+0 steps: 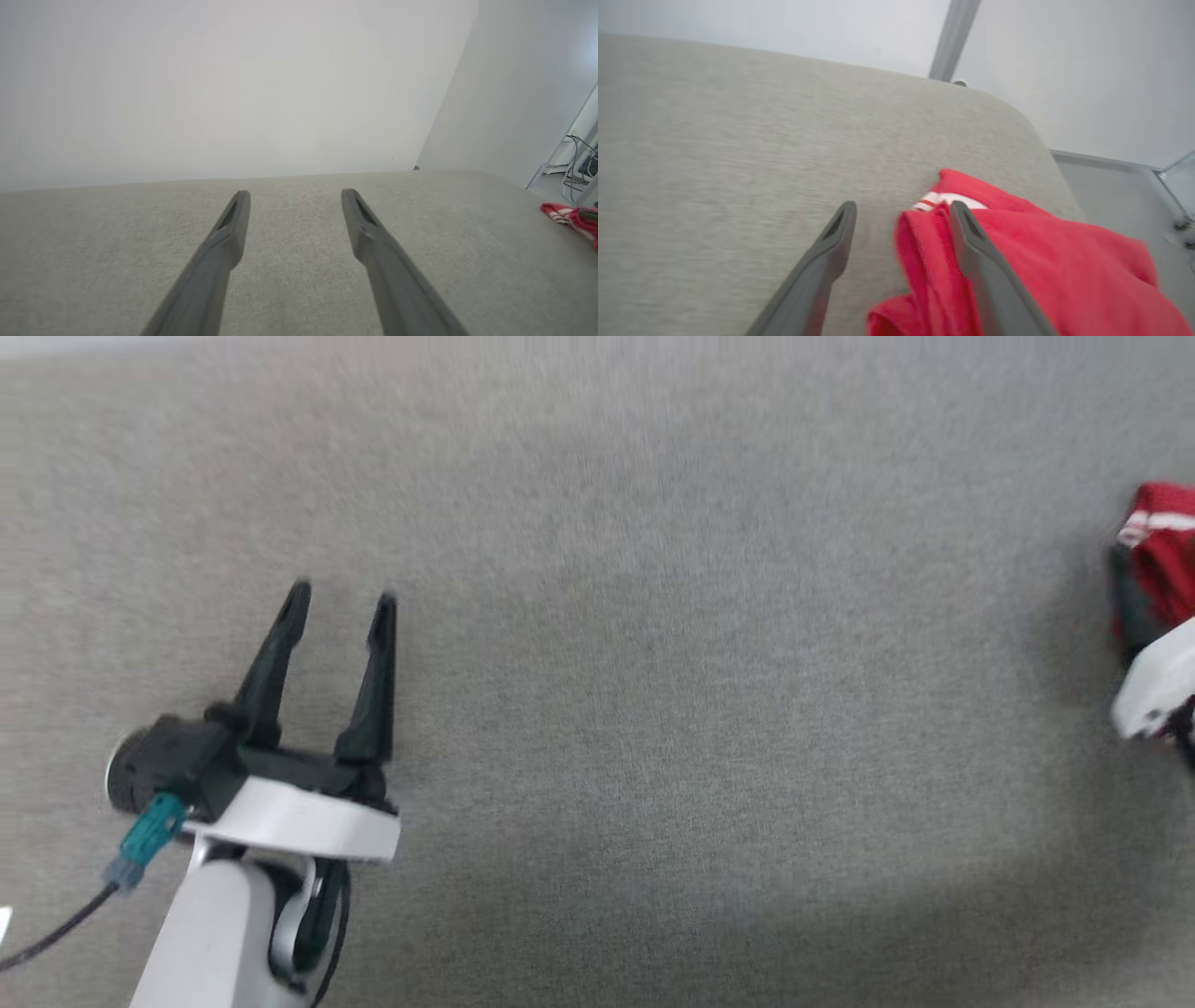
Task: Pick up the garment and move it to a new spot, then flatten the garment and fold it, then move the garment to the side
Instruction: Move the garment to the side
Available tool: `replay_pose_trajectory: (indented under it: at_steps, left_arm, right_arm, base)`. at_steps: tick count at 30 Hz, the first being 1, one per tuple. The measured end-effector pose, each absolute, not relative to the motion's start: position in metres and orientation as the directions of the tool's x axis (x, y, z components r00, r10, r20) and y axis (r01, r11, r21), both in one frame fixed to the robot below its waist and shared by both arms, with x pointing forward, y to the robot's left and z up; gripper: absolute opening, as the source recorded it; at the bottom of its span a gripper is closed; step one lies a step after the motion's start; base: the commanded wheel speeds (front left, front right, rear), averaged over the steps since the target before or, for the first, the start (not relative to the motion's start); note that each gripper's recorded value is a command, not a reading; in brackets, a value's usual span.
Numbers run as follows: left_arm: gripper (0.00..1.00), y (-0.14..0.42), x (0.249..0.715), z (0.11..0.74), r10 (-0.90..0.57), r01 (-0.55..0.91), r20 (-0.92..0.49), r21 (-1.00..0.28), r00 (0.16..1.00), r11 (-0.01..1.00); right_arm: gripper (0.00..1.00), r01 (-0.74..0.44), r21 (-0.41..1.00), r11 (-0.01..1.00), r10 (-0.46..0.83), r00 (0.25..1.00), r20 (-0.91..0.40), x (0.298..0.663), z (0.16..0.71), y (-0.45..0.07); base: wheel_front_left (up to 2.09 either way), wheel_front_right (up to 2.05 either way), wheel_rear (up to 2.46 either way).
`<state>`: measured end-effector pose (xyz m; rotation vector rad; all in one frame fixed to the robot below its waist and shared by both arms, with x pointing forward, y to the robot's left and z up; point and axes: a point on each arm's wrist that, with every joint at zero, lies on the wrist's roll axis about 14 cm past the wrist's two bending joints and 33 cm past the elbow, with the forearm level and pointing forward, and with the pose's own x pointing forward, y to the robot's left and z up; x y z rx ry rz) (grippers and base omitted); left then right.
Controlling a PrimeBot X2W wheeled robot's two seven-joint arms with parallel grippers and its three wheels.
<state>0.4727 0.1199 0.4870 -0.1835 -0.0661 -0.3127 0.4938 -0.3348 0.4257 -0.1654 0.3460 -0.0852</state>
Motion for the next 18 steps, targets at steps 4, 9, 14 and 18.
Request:
replay_pose_trajectory:
  at_steps: [4,9,14,18]
  left_arm:
    - [1.00,0.137,0.448,0.487,-0.257,0.264,0.064,-0.167,0.964,0.950]
    - [1.00,0.166,0.409,0.488,-0.171,0.175,0.038,-0.169,0.985,0.970]
    - [1.00,0.177,0.378,0.489,-0.143,0.145,0.028,-0.161,0.989,0.976]
    - [1.00,0.190,0.358,0.494,-0.108,0.113,0.038,-0.155,0.993,0.981]
  right_arm:
    - [1.00,0.009,-0.101,0.995,-0.038,0.956,-0.291,0.477,0.432,-0.304]
    - [1.00,-0.050,-0.010,0.999,0.047,0.978,-0.202,0.457,0.452,-0.265]
    - [1.00,-0.075,0.042,0.996,0.080,0.989,-0.128,0.434,0.465,-0.243]
    - [1.00,-0.083,0.078,0.993,0.090,0.992,-0.083,0.417,0.472,-0.228]
  base:
    - [0.00,0.00,0.00]
    - [0.00,0.00,0.00]
    - [0.00,0.00,0.00]
    - [0.00,0.00,0.00]
